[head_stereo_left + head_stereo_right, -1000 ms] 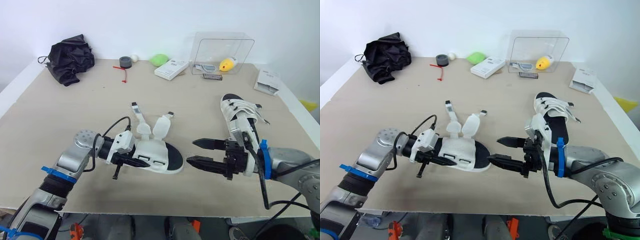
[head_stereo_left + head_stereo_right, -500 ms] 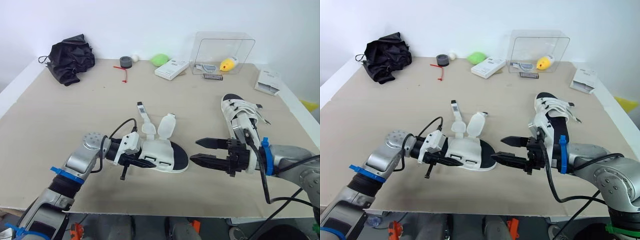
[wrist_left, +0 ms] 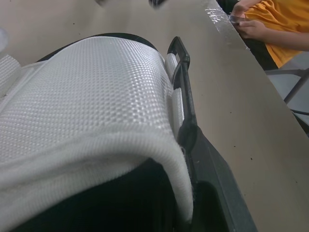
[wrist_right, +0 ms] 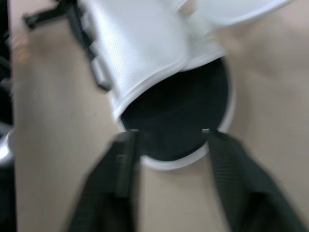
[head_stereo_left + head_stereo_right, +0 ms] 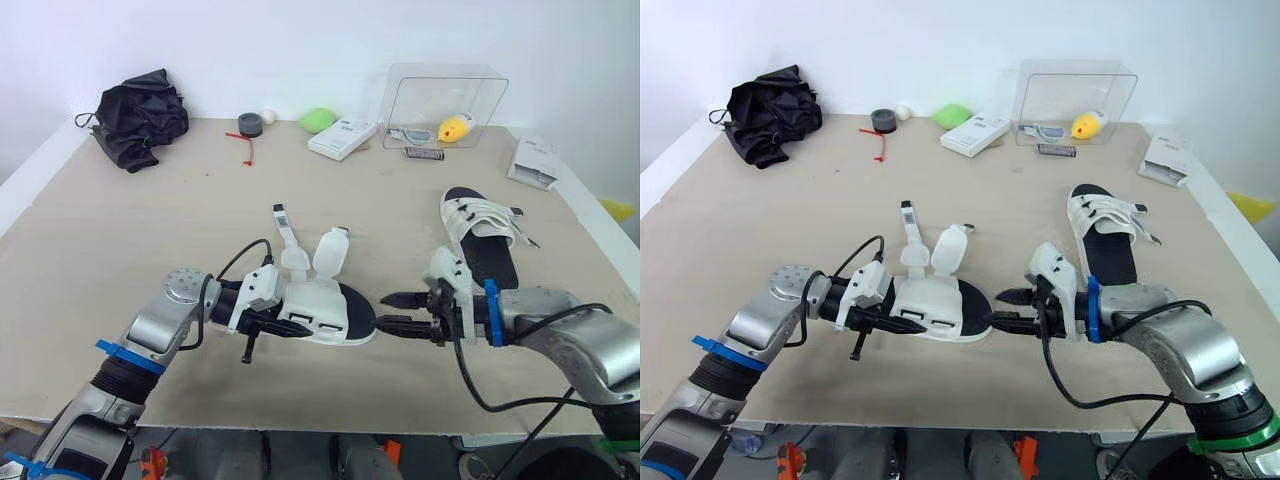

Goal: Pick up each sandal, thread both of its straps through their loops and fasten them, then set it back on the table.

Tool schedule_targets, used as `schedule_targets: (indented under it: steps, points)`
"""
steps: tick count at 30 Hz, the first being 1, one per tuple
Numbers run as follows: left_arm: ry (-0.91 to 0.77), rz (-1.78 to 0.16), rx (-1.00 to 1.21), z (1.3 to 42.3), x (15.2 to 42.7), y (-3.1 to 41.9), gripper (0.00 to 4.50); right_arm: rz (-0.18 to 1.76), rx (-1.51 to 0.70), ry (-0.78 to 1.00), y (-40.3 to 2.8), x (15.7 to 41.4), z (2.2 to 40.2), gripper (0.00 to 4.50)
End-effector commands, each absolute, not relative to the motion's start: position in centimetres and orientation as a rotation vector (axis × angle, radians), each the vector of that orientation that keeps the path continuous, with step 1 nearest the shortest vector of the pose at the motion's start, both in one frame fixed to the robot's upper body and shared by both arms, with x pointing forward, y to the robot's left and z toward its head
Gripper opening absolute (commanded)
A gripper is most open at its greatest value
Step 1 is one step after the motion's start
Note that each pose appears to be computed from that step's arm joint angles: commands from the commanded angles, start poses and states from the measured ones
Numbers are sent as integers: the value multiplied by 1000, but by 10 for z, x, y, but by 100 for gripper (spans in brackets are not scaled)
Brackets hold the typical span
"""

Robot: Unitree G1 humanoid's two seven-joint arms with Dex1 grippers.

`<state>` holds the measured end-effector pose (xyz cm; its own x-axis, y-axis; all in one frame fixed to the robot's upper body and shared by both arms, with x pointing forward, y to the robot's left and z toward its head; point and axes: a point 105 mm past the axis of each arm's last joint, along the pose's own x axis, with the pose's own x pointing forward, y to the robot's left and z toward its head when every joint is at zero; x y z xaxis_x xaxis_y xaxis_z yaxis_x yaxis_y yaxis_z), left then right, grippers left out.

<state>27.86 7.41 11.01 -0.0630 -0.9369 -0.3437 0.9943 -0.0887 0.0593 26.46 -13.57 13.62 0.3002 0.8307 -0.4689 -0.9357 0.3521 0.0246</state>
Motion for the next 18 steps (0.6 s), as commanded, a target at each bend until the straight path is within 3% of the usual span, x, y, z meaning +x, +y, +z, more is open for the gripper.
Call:
schedule_targets:
  steps: [1,12,18]
  points:
    - [227,-1621,334,108,277,73,0,1256,-351,409,-132,268,143,11]
    - [223,-1606,318,108,276,72,0,1289,-426,437,-111,301,128,3]
    - [221,-1600,318,108,277,72,0,1365,-388,435,-96,299,130,3]
